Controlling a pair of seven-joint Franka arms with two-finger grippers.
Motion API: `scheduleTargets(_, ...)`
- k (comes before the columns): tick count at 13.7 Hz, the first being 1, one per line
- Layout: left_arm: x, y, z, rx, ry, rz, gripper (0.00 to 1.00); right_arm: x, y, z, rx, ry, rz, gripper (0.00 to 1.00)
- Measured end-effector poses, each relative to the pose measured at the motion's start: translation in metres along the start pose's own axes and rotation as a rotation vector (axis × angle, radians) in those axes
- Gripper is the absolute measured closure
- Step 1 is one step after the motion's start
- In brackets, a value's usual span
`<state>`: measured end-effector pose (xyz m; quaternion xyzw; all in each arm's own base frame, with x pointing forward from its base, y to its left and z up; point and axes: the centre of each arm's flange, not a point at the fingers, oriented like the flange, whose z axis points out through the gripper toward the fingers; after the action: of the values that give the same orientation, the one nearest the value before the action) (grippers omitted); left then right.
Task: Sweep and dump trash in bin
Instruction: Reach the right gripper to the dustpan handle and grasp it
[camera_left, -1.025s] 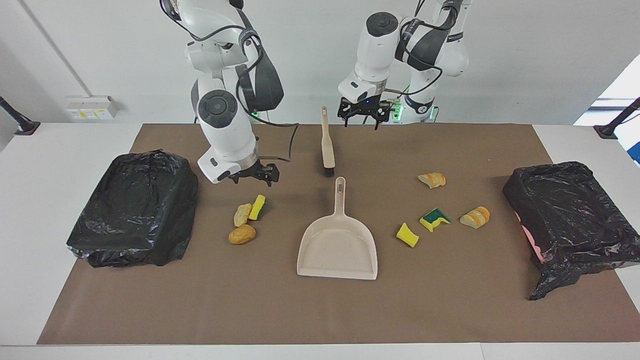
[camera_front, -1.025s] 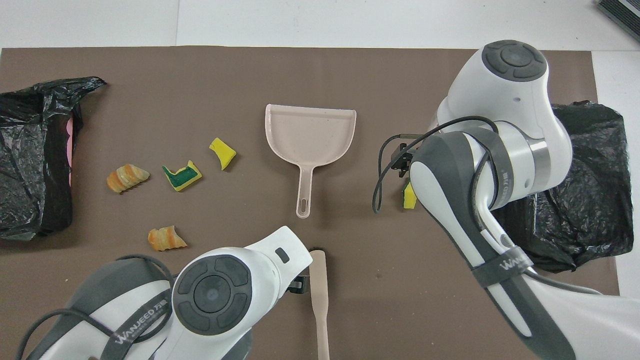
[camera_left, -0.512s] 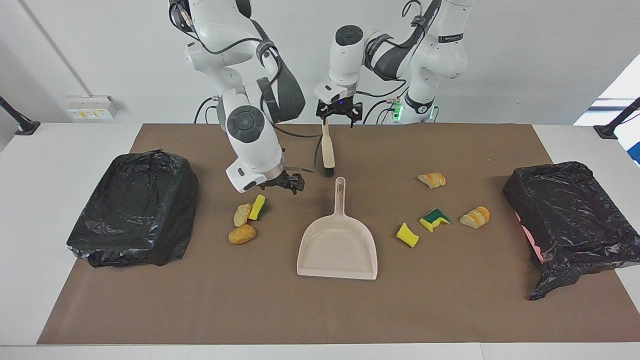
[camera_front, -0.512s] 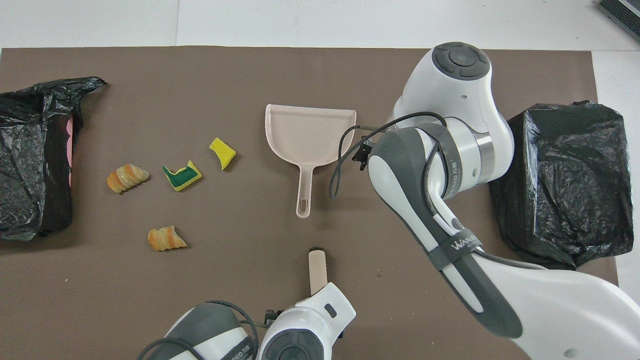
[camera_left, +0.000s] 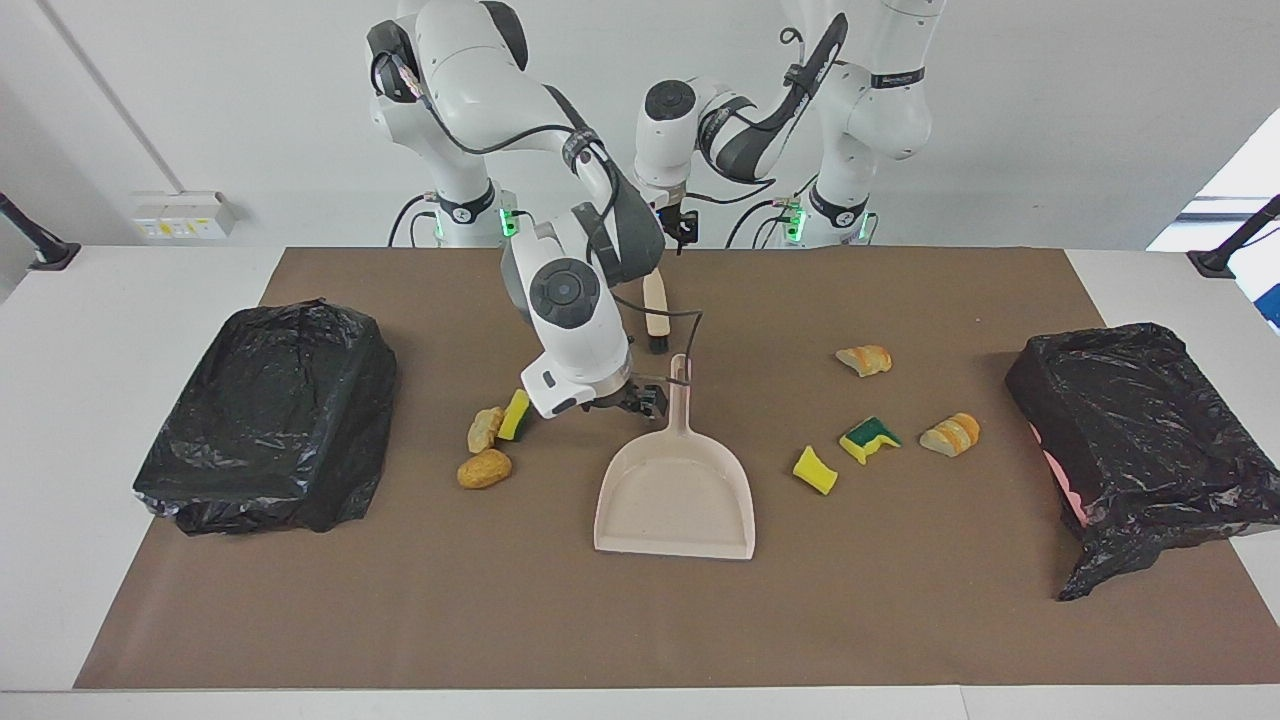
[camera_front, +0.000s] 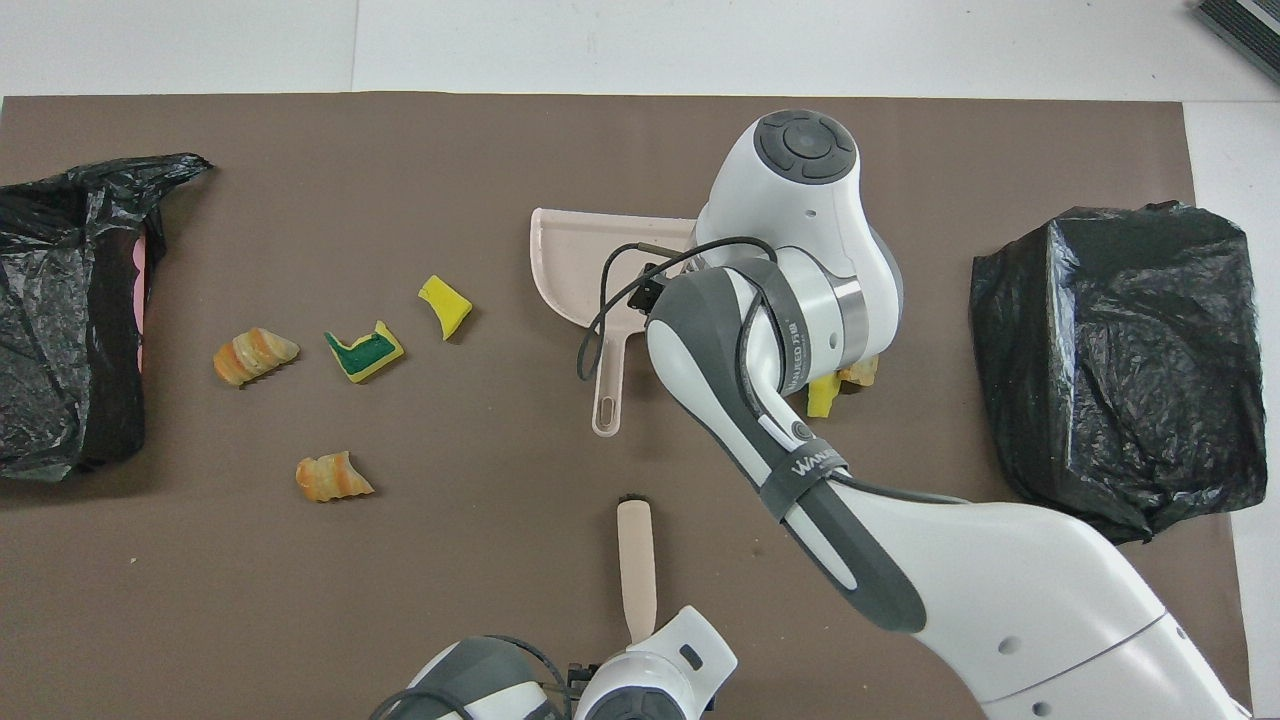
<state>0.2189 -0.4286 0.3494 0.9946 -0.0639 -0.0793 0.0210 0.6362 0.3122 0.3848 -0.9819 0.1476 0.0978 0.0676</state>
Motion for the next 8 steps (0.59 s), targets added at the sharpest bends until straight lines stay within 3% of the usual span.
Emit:
scheduleTargets(1, -0.003, 0.0, 0.005, 0.004, -0.011, -0.019, 0.0, -0.005, -0.007, -0.001, 0.02, -0.011, 0.002, 0.0)
scheduleTargets(2, -0.005, 0.0, 0.011, 0.01, -0.023, -0.036, 0.08, -0.014, -0.017, -0.001, 0.04, -0.025, 0.007, 0.0)
scheduleTargets(5, -0.004, 0.001, 0.018, 0.017, -0.032, -0.061, 0.41, -0.042, -0.054, 0.006, 0.091, -0.002, 0.007, 0.0)
scheduleTargets(8, 0.001, 0.0, 0.015, 0.008, -0.027, -0.074, 0.43, -0.052, -0.066, 0.021, 0.087, 0.011, -0.012, 0.0)
